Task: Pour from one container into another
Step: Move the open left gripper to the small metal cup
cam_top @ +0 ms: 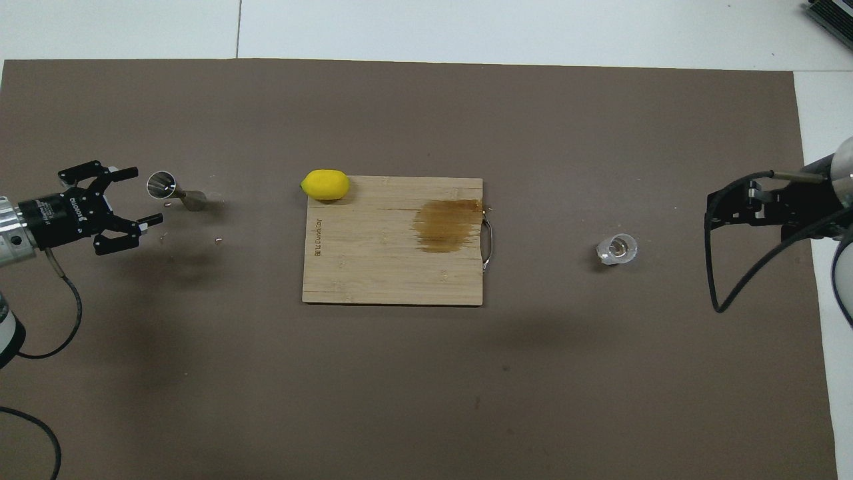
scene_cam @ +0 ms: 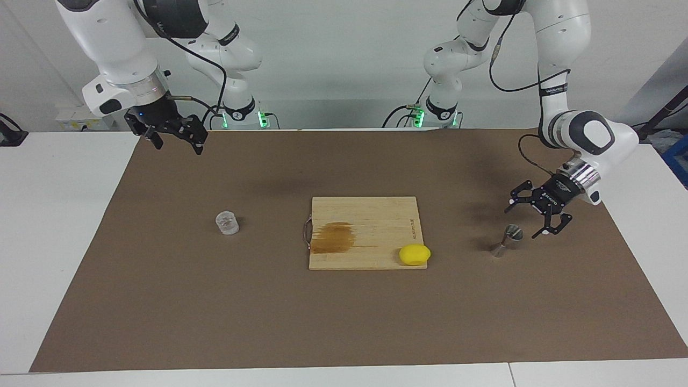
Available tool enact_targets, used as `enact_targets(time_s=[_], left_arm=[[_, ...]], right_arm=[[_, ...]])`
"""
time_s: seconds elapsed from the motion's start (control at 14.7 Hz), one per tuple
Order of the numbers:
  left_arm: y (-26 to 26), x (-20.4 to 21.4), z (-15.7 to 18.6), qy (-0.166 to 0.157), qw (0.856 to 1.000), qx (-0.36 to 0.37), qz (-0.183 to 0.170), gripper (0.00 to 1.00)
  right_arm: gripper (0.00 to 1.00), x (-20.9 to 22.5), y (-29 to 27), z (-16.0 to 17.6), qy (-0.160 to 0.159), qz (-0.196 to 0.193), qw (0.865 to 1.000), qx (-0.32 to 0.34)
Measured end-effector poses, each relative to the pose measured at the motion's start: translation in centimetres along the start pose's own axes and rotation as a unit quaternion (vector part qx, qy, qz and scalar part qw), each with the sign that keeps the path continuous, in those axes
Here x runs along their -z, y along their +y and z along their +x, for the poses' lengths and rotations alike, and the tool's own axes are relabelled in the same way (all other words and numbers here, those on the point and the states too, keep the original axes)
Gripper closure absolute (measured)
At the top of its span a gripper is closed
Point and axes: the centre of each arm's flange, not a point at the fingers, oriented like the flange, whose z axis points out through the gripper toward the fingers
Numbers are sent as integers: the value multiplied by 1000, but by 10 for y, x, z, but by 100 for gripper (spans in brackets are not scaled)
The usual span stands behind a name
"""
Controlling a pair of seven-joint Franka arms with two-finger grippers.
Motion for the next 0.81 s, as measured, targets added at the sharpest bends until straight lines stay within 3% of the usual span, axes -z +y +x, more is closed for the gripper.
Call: enact_targets(time_s=[0.68,0.81], left_arm=[[-9,-20,2,-4,1000,12,-17,4],[-9,-20,2,-5,1000,13,-18,13]], right_arm=[[0,0,0,0,0,0,1000,0],[0,0,0,0,0,0,1000,0]])
